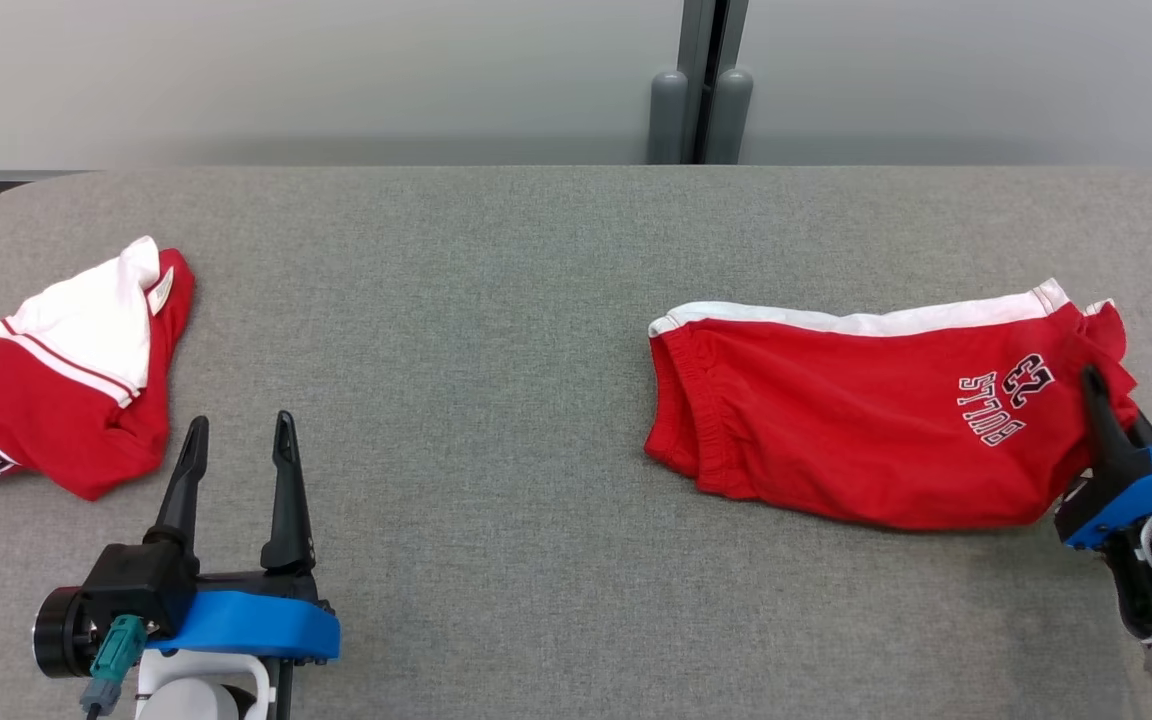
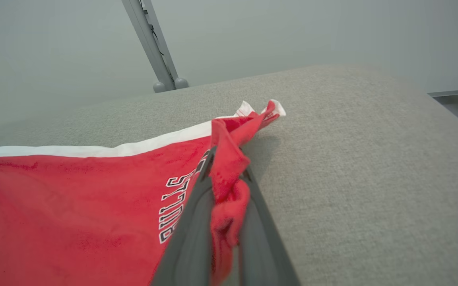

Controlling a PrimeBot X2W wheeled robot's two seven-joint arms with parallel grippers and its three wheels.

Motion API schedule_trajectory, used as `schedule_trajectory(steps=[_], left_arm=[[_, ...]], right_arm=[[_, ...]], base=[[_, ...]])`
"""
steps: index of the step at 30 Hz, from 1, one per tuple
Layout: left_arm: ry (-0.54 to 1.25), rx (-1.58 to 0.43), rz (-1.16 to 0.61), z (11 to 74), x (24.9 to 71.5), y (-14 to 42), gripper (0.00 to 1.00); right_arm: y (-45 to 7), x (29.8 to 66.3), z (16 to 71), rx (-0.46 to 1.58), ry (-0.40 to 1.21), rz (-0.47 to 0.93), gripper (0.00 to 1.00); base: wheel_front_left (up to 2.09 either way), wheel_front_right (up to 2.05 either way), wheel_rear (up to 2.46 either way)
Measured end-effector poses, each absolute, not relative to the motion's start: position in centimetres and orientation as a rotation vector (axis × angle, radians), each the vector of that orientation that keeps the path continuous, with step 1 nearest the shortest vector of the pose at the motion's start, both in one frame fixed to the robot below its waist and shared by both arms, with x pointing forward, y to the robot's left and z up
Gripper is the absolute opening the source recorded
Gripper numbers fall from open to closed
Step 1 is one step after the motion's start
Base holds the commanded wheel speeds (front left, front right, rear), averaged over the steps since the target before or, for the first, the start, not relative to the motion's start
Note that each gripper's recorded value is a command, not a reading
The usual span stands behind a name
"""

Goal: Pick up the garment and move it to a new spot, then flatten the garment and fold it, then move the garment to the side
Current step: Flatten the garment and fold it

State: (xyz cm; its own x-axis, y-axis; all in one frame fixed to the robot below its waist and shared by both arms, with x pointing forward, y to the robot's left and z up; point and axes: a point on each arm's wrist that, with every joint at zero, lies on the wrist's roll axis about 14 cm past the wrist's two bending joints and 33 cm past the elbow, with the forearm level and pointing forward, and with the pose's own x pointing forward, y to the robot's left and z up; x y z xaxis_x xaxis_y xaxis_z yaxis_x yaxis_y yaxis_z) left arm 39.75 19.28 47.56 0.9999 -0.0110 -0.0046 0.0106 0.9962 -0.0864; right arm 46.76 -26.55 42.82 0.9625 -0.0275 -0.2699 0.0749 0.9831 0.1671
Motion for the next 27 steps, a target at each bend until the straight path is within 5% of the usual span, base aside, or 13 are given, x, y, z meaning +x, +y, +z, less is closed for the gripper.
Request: schedule_trajectory(steps=[15,26,27], left_arm=[[-0.011,-0.097,0.015,48.3,38.0,20.1,1.00],[0.000,-0.110,0.048,48.0,36.9,21.1,1.00],[0.002,-0.112,0.050,47.9,36.9,21.1,1.00]], right_arm=[[-12.6,50.3,49.8,0.205,0.075,0.270,0.00],[-4.1,48.2,47.1,0.243,0.180,0.439,0.00],[-3.9,47.8,46.3,0.244,0.203,0.442,0.42]], base=[[0.00,0.00,0.00],[0.00,0.00,0.00],[0.00,0.00,0.00]])
